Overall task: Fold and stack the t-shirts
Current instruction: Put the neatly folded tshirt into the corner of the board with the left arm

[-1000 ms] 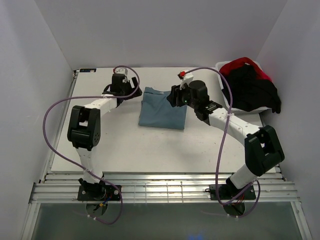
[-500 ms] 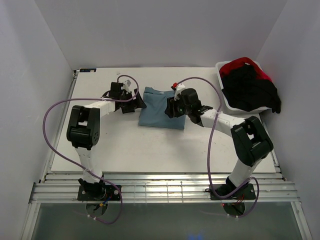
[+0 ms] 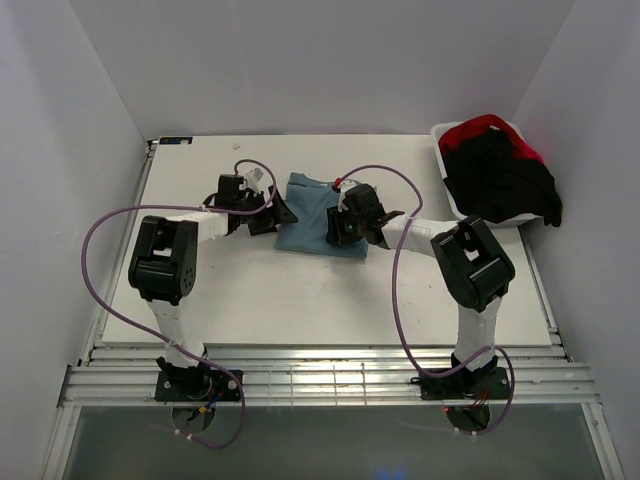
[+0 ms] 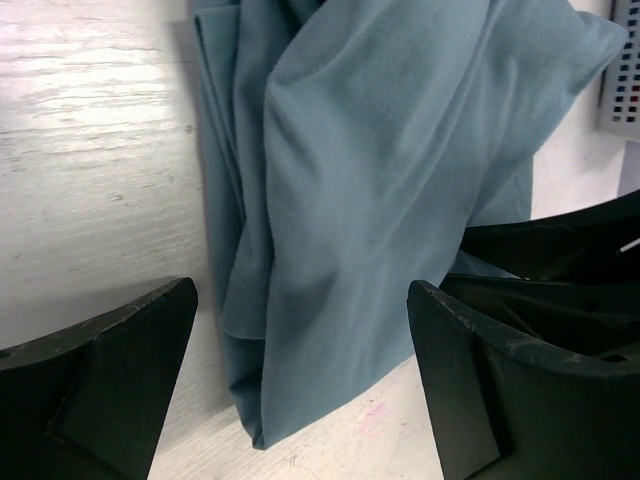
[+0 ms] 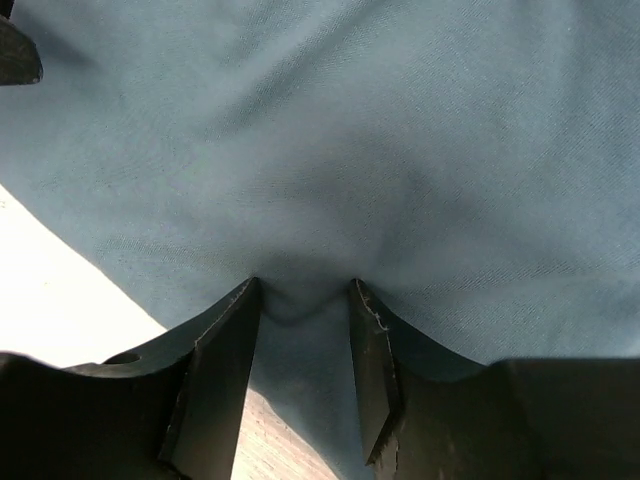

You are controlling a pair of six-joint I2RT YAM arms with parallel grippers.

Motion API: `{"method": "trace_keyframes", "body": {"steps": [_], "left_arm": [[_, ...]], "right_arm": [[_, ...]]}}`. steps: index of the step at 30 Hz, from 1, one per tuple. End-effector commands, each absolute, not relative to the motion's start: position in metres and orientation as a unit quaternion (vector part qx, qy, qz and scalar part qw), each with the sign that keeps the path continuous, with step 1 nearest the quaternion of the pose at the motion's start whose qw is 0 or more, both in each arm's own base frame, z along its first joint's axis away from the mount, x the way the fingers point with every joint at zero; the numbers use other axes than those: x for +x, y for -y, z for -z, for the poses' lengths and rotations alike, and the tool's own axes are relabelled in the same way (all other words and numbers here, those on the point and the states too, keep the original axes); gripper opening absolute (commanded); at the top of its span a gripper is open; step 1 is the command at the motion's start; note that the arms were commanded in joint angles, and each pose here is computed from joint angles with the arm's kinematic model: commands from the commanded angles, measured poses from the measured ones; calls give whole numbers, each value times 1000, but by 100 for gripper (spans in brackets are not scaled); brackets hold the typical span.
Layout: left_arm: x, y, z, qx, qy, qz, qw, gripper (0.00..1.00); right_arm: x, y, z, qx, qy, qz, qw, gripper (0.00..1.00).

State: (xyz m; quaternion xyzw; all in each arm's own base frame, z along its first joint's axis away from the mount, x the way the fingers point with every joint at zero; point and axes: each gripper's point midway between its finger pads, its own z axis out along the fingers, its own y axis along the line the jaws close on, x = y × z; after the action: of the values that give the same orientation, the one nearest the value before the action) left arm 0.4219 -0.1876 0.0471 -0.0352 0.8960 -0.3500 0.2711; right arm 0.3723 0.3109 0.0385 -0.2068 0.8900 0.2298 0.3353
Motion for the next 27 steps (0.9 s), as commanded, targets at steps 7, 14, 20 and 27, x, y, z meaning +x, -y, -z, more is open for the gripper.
{"method": "trace_keyframes", "body": {"steps": [7,14,20,27], "left_arm": [[400,199,-5,-45,-910,357,204,98],[402,231,6,-23,-912,364,188,98],[392,263,19,-2,-916,363,171,98],[379,280,40,2,-926,344,154,98]], "right_arm": [[367,-315,-26,-199,-901,-224,315,45],[363,-315,-21,-200,-903,-221,310,44],[361,-314,-17,-199,-904,-220,307,43],[357,-316,-19,-202,-902,-224,308,43]]}}
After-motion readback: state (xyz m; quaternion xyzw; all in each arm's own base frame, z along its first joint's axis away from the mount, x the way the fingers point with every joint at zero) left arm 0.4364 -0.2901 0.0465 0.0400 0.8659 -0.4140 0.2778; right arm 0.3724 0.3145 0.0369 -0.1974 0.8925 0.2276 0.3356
